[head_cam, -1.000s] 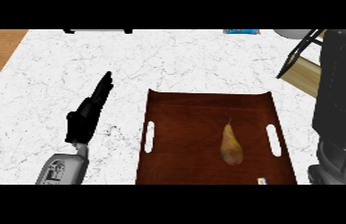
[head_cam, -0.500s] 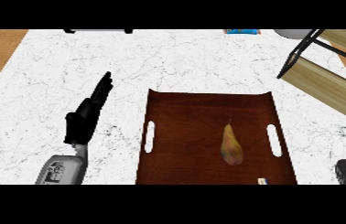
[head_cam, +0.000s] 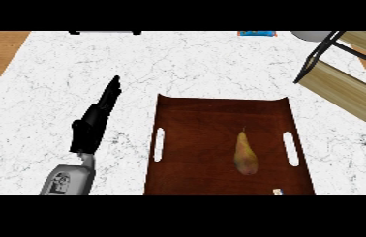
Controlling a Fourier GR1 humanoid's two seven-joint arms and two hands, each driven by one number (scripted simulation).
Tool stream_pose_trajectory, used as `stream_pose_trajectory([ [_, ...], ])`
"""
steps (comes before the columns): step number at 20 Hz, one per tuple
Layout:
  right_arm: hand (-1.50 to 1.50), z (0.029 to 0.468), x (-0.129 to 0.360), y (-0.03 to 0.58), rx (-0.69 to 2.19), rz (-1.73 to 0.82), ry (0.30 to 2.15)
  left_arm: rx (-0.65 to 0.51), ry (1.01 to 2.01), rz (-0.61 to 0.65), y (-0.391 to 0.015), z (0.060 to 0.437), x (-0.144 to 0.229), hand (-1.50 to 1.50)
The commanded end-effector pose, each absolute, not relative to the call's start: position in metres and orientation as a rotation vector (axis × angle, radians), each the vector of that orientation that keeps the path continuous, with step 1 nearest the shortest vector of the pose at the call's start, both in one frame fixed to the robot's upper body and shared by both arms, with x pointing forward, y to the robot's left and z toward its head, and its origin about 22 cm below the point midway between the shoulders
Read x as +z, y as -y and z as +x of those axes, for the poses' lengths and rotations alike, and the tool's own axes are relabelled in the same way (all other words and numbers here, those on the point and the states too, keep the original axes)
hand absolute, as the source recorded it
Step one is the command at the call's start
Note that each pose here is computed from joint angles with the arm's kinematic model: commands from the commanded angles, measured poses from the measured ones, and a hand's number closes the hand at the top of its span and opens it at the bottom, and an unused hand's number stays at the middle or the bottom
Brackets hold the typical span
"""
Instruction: Pick the bell pepper from the tray and place it in the tiered shelf
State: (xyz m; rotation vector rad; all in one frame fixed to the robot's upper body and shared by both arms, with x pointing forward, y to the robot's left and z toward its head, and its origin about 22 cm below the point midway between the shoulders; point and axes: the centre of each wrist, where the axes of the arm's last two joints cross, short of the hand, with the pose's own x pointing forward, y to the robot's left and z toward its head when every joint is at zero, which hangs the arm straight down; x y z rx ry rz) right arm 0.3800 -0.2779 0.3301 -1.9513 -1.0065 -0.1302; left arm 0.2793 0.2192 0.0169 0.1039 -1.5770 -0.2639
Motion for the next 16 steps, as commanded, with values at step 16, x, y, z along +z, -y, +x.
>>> stream_pose_trajectory([
  [16, 1.50, 0.390, 0.268, 0.370, -0.378, -1.837, 1.328, -0.259, 1.582, 0.116, -0.220, 0.284, 0.010, 0.00],
])
